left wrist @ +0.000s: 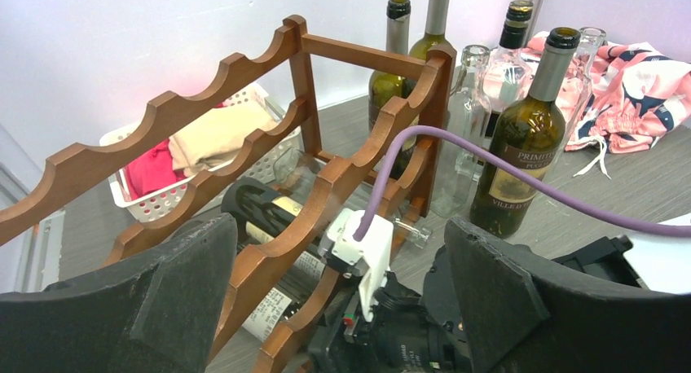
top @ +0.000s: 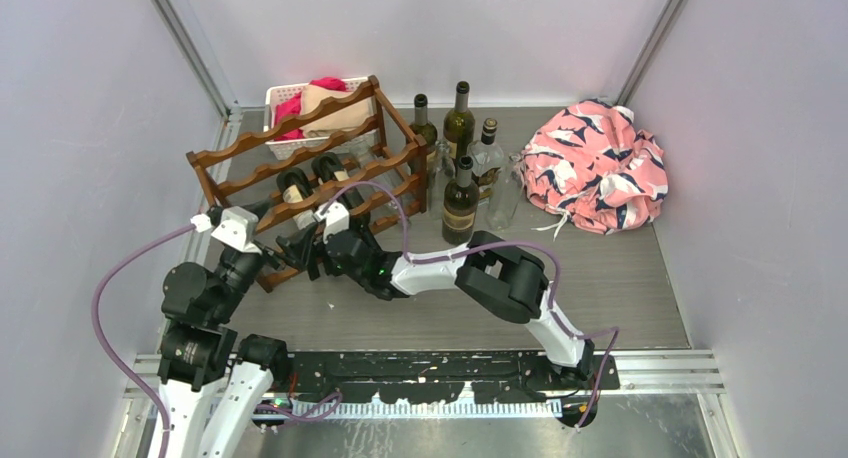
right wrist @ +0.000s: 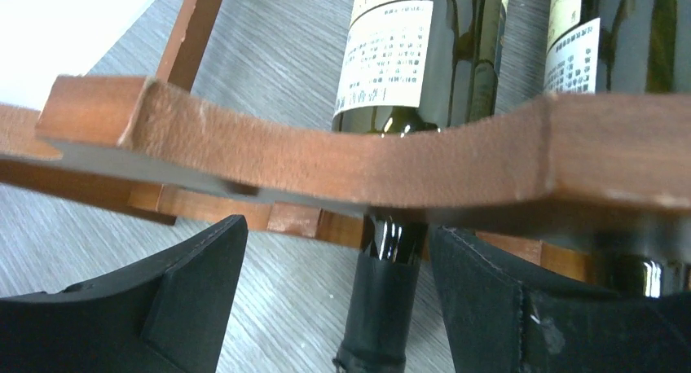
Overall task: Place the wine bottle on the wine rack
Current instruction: Place the wine bottle in the wine rack.
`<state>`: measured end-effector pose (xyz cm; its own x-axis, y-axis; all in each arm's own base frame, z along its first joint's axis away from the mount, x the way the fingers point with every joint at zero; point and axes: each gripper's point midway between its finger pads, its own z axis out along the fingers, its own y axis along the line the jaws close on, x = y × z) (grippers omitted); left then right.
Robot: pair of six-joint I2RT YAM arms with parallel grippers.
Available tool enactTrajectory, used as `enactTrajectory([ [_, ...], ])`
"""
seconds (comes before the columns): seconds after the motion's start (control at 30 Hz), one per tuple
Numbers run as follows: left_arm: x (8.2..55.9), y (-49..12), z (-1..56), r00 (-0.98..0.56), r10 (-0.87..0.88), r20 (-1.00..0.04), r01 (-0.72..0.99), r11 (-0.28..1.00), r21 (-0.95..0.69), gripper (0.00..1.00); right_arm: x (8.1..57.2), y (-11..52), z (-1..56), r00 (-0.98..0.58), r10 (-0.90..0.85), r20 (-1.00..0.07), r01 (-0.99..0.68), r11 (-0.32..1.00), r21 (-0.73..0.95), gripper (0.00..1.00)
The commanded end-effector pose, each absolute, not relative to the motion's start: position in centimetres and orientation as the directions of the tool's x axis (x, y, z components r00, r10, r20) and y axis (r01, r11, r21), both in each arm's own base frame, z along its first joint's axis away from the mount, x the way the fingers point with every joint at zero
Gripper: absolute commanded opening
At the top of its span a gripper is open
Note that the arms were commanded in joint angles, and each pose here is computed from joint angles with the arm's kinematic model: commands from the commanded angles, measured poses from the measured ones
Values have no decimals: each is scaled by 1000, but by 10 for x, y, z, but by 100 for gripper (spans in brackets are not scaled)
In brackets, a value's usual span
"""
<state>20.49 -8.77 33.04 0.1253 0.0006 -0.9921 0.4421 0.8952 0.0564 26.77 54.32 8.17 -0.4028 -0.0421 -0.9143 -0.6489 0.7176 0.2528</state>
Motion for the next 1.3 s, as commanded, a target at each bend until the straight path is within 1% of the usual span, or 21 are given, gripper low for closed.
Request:
enactTrajectory([
  [0.0, 201, -83, 354, 220, -7, -976, 415, 905, 87, 97, 260, 544, 149, -327, 48, -944, -704, 654, 277, 87],
  [0.37, 198, -77, 357, 246, -12, -969, 387, 918, 87, 98, 235, 523, 150, -335, -8, -942, -735, 628, 255, 90],
  [0.5, 197, -77, 359, 262, -15, -965, 387, 917, 91, 98, 223, 518, 153, -348, -35, -937, -757, 600, 258, 93],
  [0.57, 196, -77, 361, 281, 15, -960, 387, 913, 128, 98, 216, 516, 154, -363, -57, -930, -767, 585, 264, 95],
  [0.63, 194, -76, 364, 298, 16, -954, 379, 916, 133, 98, 206, 514, 157, -369, -89, -925, -793, 549, 263, 99],
  [0.67, 194, -75, 365, 307, 15, -952, 376, 917, 135, 99, 203, 512, 159, -368, -100, -924, -801, 538, 261, 100],
  [0.83, 191, -78, 370, 315, -16, -949, 394, 912, 115, 100, 186, 501, 167, -333, -228, -915, -858, 476, 194, 100],
  [1.0, 181, -81, 381, 290, -114, -950, 428, 903, 23, 100, 174, 475, 168, -270, -418, -867, -906, 416, 82, 100],
  [1.07, 176, -82, 384, 278, -161, -947, 442, 897, -23, 100, 170, 464, 173, -234, -474, -849, -923, 383, 40, 100],
  [1.17, 171, -84, 385, 256, -225, -940, 460, 884, -86, 100, 149, 450, 179, -186, -544, -818, -966, 254, 51, 100],
  [1.27, 165, -84, 385, 235, -283, -930, 472, 869, -145, 100, 125, 431, 183, -168, -610, -774, -985, 145, 99, 100],
])
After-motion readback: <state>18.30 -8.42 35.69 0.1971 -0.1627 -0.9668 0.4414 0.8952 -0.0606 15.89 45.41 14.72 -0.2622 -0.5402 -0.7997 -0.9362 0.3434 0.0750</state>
